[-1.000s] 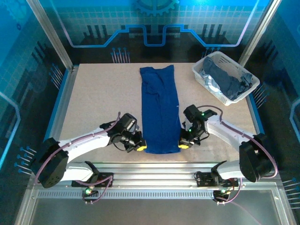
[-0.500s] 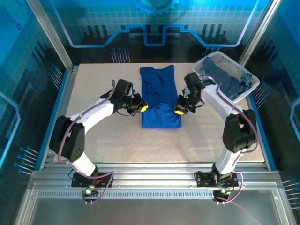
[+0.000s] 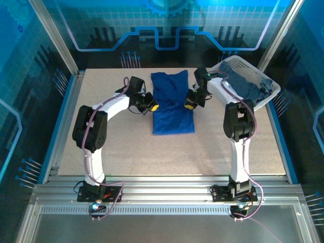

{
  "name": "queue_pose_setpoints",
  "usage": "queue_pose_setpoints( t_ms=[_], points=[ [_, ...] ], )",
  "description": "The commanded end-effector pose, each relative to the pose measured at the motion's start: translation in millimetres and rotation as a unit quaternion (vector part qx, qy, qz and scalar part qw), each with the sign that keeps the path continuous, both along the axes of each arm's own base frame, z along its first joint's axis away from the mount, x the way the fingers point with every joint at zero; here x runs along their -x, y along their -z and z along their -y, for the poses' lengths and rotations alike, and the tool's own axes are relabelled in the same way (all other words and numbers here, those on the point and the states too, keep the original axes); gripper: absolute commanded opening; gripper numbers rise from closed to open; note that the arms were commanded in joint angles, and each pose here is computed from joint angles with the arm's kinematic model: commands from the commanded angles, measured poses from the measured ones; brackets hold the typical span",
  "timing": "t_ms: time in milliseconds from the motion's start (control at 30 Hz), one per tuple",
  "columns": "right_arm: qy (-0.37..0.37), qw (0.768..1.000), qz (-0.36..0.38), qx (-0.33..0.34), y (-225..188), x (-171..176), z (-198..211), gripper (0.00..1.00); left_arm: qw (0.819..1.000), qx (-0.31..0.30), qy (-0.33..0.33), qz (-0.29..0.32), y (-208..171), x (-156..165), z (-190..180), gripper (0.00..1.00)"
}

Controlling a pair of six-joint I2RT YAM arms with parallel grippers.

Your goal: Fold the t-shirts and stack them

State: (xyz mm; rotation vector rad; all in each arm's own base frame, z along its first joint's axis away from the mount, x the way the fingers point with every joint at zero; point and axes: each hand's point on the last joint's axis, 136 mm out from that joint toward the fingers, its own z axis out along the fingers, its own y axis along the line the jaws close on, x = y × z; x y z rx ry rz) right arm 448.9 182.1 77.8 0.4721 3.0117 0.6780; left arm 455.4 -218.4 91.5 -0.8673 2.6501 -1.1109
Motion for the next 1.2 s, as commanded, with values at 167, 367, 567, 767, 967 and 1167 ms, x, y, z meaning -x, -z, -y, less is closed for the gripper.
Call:
queue_pose_setpoints(
  t_ms=[167, 367, 567, 767, 967, 1167],
  points=[
    [-0.008, 0.997, 0.066, 0.024, -30.5, -21.7, 20.2, 0.57, 0.998, -0.04, 0.005, 0.038, -24.7, -6.0, -14.6, 0.52],
    [0.003, 0.998, 0.059, 0.029, -26.1, 44.7, 35.1, 0.55, 0.999, -0.032, -0.011, -0.01, -10.1, 73.8, -23.1, 0.48],
    [0.005, 0.999, 0.033, -0.022, 0.0, 103.2, 24.6, 0.57, 0.997, -0.007, -0.023, -0.079, 29.1, 130.6, -5.2, 0.46],
    [0.007, 0.999, -0.007, -0.035, 30.0, 113.1, 18.7, 0.57, 0.994, 0.006, -0.052, -0.096, 56.2, 122.7, 1.9, 0.48],
    [0.007, 0.999, -0.028, -0.029, 47.6, 109.2, 16.1, 0.52, 0.994, 0.005, -0.046, -0.094, 71.3, 106.1, 9.8, 0.35],
    [0.014, 0.999, -0.04, -0.023, 52.3, 110.9, 14.3, 0.46, 0.996, 0.009, -0.051, -0.077, 69.9, 92.7, 13.2, 0.12]
  ],
)
